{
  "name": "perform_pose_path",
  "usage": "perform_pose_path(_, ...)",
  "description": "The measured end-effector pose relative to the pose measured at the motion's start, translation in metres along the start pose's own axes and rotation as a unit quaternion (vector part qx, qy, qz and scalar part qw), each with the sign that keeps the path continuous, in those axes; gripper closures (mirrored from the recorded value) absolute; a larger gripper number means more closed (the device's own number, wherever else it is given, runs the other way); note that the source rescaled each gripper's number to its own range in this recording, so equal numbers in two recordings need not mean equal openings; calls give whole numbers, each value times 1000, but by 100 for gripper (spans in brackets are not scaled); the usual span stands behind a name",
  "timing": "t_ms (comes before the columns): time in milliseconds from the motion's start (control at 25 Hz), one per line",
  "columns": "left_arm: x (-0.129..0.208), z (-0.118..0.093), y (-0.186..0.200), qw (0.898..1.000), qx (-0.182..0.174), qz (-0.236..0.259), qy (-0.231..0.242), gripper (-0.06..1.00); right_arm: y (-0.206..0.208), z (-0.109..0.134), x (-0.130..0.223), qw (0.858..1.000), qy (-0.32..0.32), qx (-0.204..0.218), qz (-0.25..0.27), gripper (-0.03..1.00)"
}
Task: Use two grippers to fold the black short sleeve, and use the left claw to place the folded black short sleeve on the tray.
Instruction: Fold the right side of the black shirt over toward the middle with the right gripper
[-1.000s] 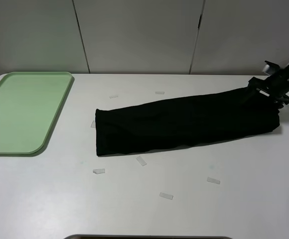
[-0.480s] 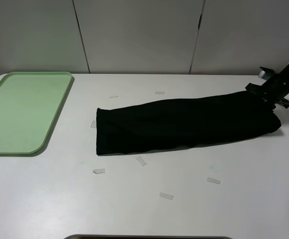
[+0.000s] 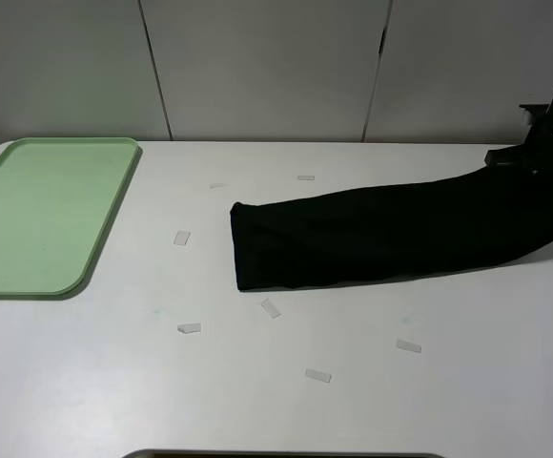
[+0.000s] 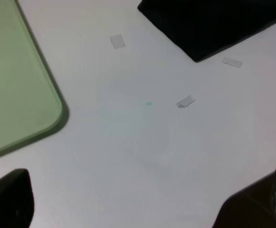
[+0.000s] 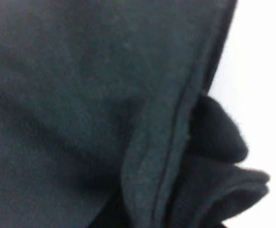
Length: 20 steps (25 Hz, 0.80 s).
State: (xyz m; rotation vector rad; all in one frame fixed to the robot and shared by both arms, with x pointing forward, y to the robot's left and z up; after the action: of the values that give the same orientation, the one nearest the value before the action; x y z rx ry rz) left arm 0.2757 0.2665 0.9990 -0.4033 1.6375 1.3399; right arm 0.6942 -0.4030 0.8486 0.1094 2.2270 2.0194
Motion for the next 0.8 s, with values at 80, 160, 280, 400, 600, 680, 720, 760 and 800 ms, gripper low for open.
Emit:
perform_pose_path(80,0,0,0,1000,0,0,0,-6,11,0,0,1000,-5,30,-7,89)
perform_pose_path(160,0,0,0,1000,0,0,0,-6,20,5,2,999,-9,47,-3,89)
perform_pose_path(280,0,0,0,1000,0,0,0,-6,32,19,5,998,-11,56,-3,89)
perform_pose_path(400,0,0,0,1000,0,0,0,-6,37,39,5,999,-2,53,-9,89)
perform_pose_path(600,0,0,0,1000,0,0,0,-6,41,84,9,1000,11,18,-8,89)
perform_pose_path(680,0,0,0,1000,0,0,0,-6,42,101,12,1000,17,-1,-6,89)
perform_pose_path(720,0,0,0,1000,0,0,0,-6,42,109,13,1000,20,-9,-5,89)
perform_pose_path(760,0,0,0,1000,0,0,0,-6,43,117,15,1000,21,-19,-3,89)
perform_pose_path(800,0,0,0,1000,0,0,0,-6,43,123,16,999,22,-30,-1,86)
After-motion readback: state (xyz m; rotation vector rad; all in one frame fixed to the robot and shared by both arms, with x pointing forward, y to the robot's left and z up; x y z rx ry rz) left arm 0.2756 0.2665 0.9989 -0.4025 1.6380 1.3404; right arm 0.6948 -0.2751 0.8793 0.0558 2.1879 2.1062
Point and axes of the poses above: a point on each arm's last joint axis where the gripper is mounted, y pointing back along that axis away from the gripper, z along the wrist's bending axis when the last joint is at zero, x = y × z, the point moved 7 cm from there along -y, pointing out along that axis toward the gripper, and after that the axes turned 4 degrees about -y, right-handed, at the moved point
